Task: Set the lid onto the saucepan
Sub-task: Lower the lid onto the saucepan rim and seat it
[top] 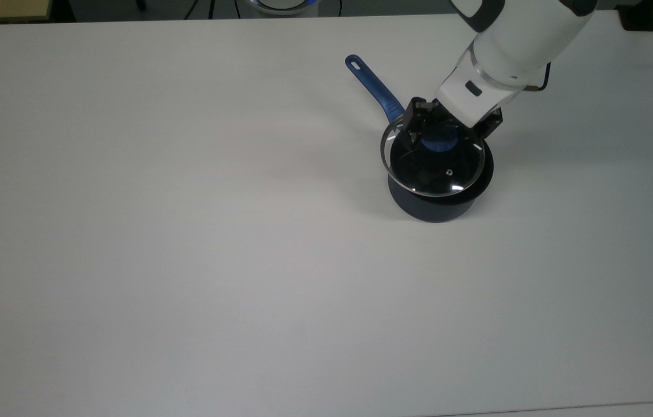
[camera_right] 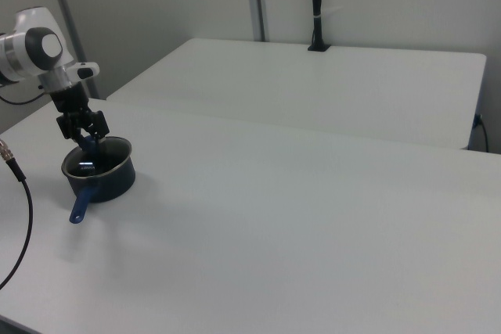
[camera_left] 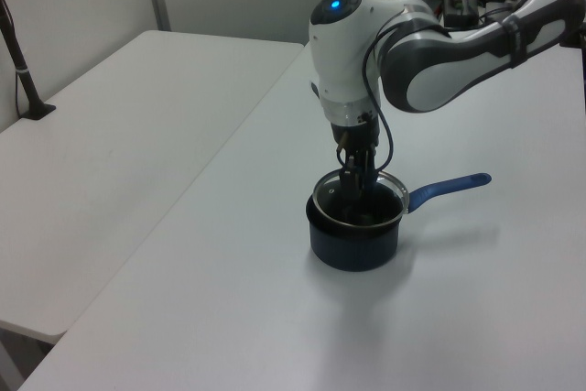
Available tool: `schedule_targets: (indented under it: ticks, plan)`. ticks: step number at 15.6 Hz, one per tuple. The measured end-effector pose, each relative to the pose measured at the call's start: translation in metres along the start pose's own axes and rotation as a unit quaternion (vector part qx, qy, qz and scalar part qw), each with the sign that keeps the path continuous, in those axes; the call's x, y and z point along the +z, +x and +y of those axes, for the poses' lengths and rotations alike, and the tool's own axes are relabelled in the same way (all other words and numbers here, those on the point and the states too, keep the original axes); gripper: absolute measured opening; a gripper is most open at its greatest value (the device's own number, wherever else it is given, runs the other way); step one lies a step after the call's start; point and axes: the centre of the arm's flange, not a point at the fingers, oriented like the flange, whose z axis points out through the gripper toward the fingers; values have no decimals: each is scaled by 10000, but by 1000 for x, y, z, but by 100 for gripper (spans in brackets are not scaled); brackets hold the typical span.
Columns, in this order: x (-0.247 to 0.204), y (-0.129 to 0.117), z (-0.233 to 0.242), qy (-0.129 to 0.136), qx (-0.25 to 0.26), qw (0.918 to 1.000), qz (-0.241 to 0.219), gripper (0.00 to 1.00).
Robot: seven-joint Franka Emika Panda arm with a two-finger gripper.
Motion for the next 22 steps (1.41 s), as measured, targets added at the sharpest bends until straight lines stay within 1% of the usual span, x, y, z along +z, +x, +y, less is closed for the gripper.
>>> schedule_targets:
  ticks: [6,14,20,21,22]
  plan:
    - [3,2,-8,12,88,9999,71,59]
    - [3,1,-21,20,94,9999,123,59]
    - [6,6,-24,11,103,9999,136,58]
    - [6,6,-24,10,106,9998,138,59]
    - [7,6,-24,4,110,9998,141,64]
